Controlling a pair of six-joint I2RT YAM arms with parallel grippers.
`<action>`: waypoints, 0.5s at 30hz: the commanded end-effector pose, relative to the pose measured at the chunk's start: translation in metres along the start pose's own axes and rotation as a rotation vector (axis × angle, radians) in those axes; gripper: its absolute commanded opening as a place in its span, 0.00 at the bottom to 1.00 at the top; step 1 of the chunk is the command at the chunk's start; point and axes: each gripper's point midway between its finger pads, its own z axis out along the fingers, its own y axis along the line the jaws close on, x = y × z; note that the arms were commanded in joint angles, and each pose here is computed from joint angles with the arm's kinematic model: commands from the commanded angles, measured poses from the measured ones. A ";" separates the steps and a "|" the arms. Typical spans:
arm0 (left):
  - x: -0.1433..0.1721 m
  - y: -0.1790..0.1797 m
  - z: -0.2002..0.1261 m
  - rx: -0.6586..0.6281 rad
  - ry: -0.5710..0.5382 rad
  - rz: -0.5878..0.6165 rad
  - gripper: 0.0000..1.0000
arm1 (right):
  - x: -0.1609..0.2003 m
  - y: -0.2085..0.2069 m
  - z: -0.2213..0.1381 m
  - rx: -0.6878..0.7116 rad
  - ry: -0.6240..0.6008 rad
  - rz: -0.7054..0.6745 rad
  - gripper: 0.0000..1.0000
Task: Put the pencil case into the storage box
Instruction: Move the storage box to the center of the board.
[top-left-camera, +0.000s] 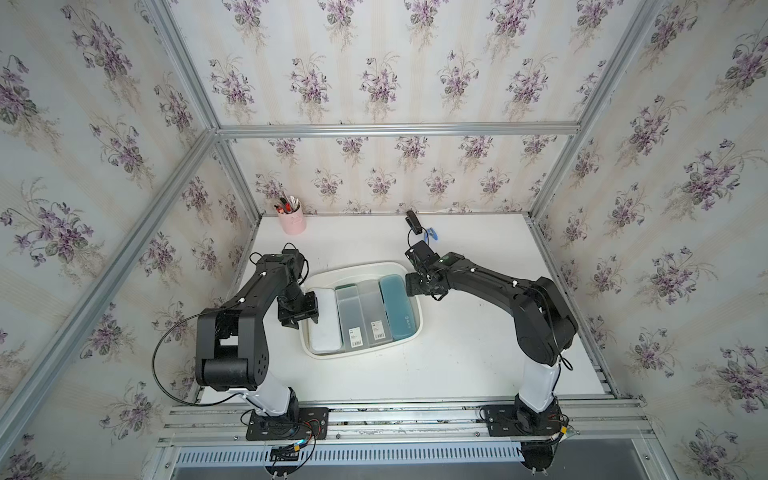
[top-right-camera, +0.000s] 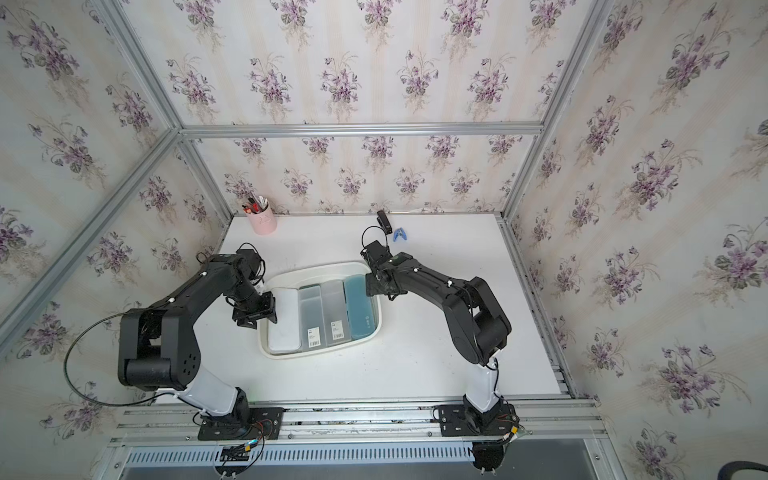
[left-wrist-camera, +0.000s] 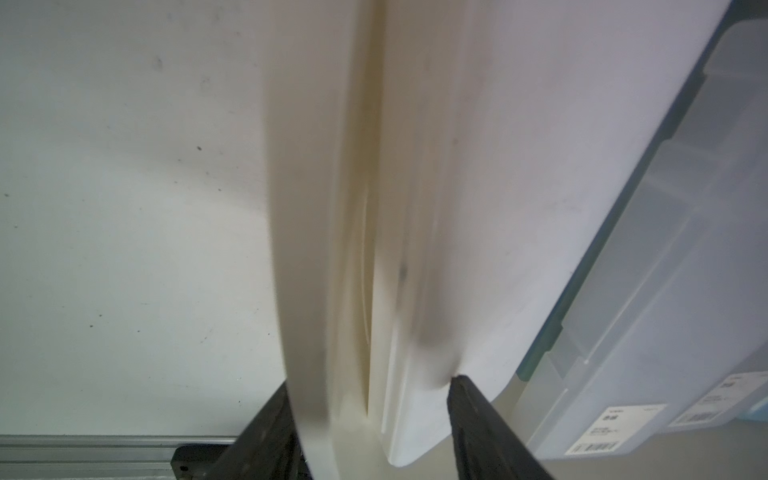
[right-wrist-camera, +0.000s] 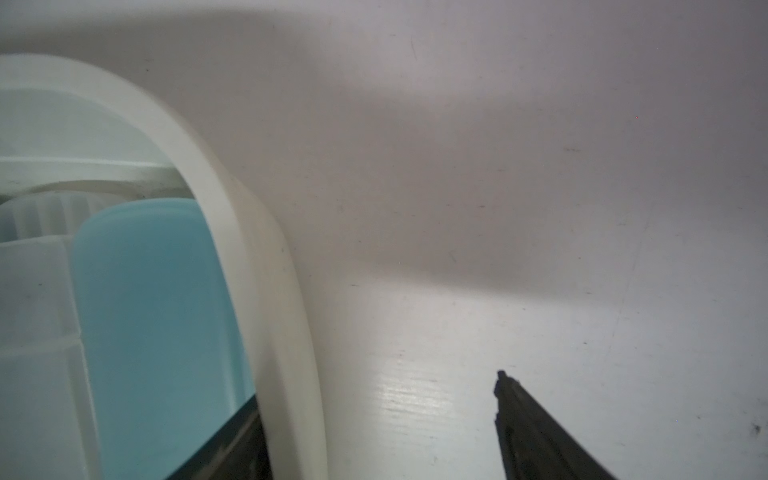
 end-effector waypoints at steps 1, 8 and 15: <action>-0.003 -0.001 0.001 0.005 -0.011 -0.009 0.53 | -0.007 -0.005 0.003 0.021 -0.021 -0.011 0.80; -0.008 -0.005 0.003 0.024 -0.016 -0.015 0.43 | -0.009 -0.020 0.011 0.052 -0.009 0.006 0.78; -0.040 -0.018 -0.005 0.052 -0.049 -0.006 0.39 | -0.016 -0.046 0.015 0.092 -0.007 0.026 0.78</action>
